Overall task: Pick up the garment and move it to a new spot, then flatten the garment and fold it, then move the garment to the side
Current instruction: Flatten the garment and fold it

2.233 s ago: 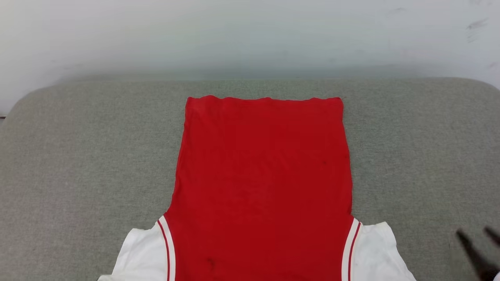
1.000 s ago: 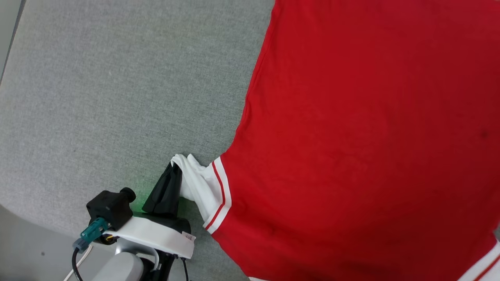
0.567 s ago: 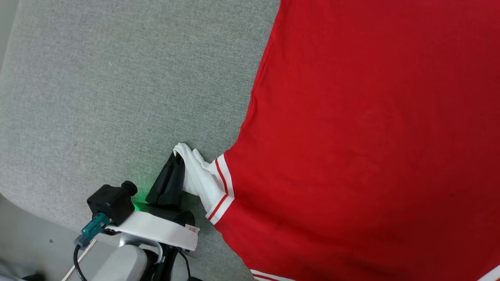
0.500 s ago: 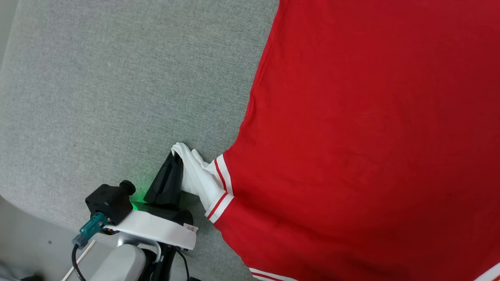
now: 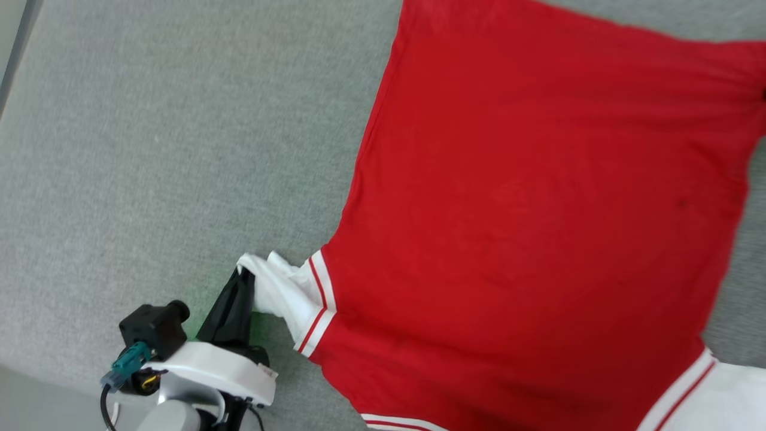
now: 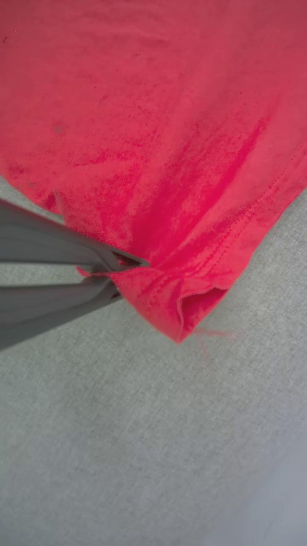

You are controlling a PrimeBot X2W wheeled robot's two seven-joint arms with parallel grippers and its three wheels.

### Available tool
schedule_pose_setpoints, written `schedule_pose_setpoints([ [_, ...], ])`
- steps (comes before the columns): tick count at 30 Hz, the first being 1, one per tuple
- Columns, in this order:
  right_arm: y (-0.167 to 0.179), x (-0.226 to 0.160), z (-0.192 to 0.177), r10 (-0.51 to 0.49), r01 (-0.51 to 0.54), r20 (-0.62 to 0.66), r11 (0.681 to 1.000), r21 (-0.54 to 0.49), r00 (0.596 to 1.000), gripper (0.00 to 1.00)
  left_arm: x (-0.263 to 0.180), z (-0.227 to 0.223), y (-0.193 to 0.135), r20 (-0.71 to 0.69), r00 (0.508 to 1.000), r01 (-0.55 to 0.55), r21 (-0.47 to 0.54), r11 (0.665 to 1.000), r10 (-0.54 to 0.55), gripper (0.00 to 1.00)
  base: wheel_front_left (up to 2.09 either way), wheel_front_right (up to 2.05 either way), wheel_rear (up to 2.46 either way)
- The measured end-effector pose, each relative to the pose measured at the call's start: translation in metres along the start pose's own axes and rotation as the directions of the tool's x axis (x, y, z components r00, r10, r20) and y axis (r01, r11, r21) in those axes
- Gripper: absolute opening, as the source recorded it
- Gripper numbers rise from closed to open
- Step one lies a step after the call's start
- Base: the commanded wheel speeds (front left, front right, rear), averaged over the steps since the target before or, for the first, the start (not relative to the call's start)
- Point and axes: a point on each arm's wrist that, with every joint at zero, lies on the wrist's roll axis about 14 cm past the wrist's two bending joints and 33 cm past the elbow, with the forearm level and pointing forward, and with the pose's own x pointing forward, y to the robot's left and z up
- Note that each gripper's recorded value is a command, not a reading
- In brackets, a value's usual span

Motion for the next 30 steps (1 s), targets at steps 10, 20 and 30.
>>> schedule_pose_setpoints([
  [10, 0.001, -0.075, -0.047, -0.012, 0.014, 0.082, 0.999, -0.029, 0.997, 0.00, -0.020, 0.013, -0.005, 0.028, 0.999, 0.037, 0.007, 0.999, -0.037, 0.00, 0.00, 0.00, 0.00],
  [20, 0.007, -0.124, -0.161, -0.022, 0.021, 0.017, 0.997, 0.068, 1.000, 0.00, -0.038, 0.019, -0.011, 0.041, 0.997, 0.070, 0.005, 0.998, -0.070, 0.00, 0.00, 0.00, 0.00],
  [30, 0.049, -0.144, -0.283, 0.043, -0.012, -0.120, 0.969, 0.248, 0.992, 0.00, -0.042, 0.023, -0.022, 0.047, 0.993, 0.112, 0.014, 0.994, -0.113, 0.00, 0.00, 0.00, 0.00],
])
